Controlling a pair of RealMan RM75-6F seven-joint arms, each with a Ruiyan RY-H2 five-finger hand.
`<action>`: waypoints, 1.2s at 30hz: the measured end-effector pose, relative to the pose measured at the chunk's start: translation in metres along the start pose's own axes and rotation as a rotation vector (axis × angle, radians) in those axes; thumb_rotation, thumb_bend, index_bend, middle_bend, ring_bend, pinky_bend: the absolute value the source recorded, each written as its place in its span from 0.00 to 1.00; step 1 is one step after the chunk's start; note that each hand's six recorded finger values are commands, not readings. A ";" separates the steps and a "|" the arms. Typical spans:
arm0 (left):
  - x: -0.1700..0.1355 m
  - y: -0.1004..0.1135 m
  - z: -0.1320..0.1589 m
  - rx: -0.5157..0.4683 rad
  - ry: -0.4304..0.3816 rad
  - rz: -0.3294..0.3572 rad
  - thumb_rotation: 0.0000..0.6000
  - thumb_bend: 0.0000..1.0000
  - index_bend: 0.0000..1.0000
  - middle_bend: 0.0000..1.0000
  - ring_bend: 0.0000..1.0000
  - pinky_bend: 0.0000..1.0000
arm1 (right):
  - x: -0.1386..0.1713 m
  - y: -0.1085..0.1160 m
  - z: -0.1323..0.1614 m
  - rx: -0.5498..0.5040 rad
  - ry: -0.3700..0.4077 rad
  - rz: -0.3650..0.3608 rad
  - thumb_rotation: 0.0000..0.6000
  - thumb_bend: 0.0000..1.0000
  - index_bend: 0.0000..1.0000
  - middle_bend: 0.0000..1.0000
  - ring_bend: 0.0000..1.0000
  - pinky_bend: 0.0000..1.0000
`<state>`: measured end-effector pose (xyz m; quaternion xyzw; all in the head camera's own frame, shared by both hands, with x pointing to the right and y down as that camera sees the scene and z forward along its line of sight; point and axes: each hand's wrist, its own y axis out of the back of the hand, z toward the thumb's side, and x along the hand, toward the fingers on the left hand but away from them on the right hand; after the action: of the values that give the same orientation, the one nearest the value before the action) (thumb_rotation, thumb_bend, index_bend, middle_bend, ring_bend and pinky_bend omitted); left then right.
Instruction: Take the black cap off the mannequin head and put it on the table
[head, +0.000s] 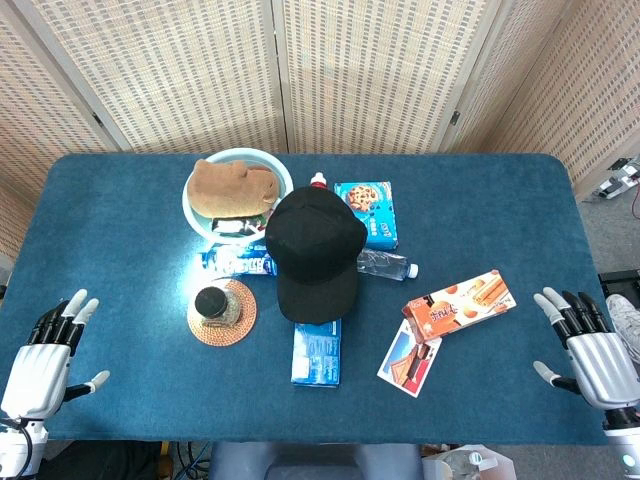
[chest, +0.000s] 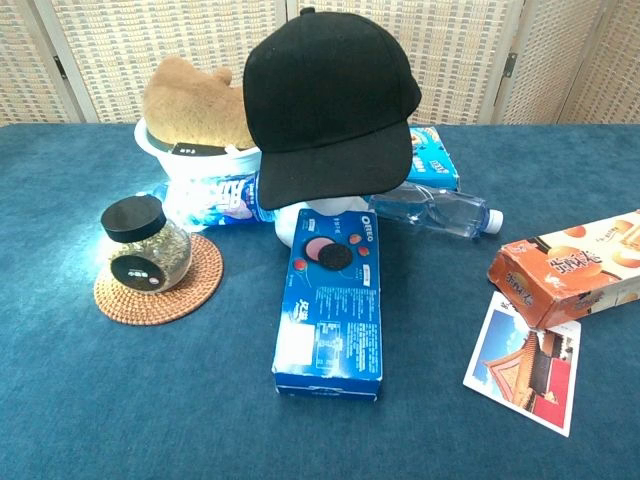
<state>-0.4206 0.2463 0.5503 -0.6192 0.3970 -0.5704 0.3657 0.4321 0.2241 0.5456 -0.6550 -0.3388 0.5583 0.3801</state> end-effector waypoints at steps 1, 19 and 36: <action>0.000 0.000 0.000 0.000 0.000 0.001 1.00 0.04 0.07 0.00 0.00 0.07 | 0.000 0.000 0.000 0.000 0.000 0.000 1.00 0.19 0.08 0.02 0.00 0.00; 0.013 0.005 0.022 -0.028 -0.113 0.029 1.00 0.04 0.09 0.01 0.08 0.09 | -0.002 0.019 -0.001 0.018 0.002 -0.056 1.00 0.19 0.08 0.02 0.00 0.00; 0.062 -0.020 0.113 -0.090 -0.492 -0.039 1.00 0.04 0.17 0.93 0.88 1.00 | -0.004 0.018 0.000 0.027 -0.001 -0.046 1.00 0.19 0.08 0.02 0.00 0.00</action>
<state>-0.3039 0.1985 0.5852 -0.7626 0.3088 -0.3911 0.4124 0.4317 0.2120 0.5314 -0.6417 -0.3464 0.5541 0.4015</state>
